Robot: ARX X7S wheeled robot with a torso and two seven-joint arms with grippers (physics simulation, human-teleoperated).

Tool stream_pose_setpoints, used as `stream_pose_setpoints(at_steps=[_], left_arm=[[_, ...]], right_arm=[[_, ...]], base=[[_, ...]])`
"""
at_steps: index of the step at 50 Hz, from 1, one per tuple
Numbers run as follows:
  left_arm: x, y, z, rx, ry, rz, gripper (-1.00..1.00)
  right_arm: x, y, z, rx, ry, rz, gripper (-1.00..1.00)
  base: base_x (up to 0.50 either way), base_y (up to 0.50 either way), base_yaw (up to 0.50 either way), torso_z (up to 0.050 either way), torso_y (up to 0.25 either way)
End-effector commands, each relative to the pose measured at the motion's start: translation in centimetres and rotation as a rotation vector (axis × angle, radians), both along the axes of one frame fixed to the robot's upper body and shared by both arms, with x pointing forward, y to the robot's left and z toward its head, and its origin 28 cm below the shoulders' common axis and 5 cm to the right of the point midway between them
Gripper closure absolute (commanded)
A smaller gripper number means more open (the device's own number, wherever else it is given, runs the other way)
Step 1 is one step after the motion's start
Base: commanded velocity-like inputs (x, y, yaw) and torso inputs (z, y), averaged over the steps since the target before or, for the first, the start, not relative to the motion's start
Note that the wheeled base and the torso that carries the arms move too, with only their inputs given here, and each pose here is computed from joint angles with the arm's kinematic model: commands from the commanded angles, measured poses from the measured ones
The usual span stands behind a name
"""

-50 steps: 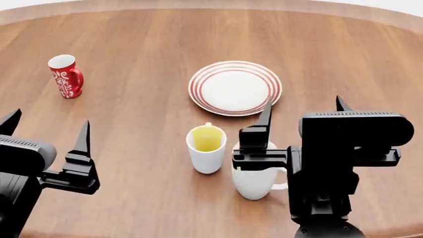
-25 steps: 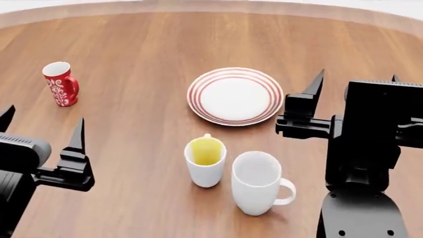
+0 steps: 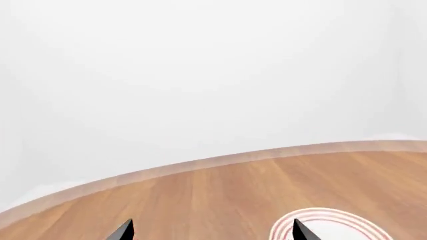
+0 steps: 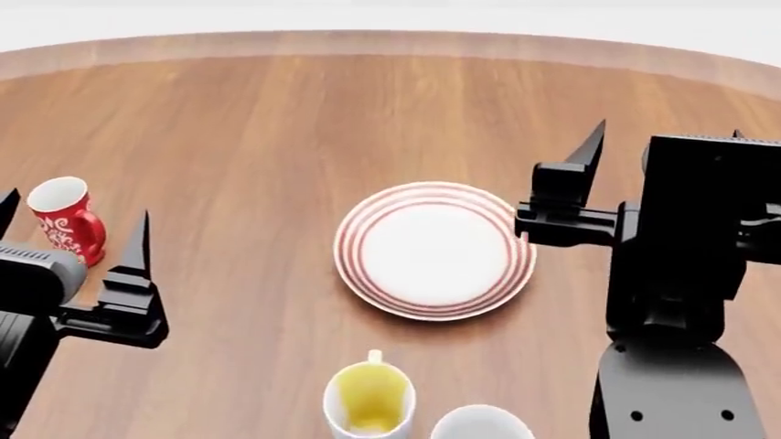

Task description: Pick up the red mug and put it on the plate

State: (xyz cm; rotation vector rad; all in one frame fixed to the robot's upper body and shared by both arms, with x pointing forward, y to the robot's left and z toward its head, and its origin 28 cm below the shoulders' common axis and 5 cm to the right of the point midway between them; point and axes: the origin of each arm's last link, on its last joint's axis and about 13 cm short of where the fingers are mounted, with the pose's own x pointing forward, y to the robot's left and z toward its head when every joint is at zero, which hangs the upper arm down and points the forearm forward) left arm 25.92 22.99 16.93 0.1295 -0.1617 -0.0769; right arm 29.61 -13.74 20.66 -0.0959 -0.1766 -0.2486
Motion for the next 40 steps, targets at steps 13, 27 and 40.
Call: stream_pose_setpoints(at_steps=[13,27,40], left_arm=[[-0.12,0.18,0.00,-0.005,-0.003,0.006,-1.00],[-0.08,0.22,-0.15,-0.006,0.000,0.005,-1.00],[-0.03,0.24,-0.31,-0.007,0.001,0.006,-1.00]], right_arm=[[0.07,-0.05,0.07,-0.002,0.011,0.011,-1.00],[0.11,0.05,-0.09,-0.002,0.019,0.022,-1.00],[0.08,0.09,-0.13,-0.002,0.021,0.029,-1.00]], base=[[0.50,0.00,0.00,0.000,0.000],[0.50,0.00,0.00,0.000,0.001],[0.50,0.00,0.00,0.000,0.001]])
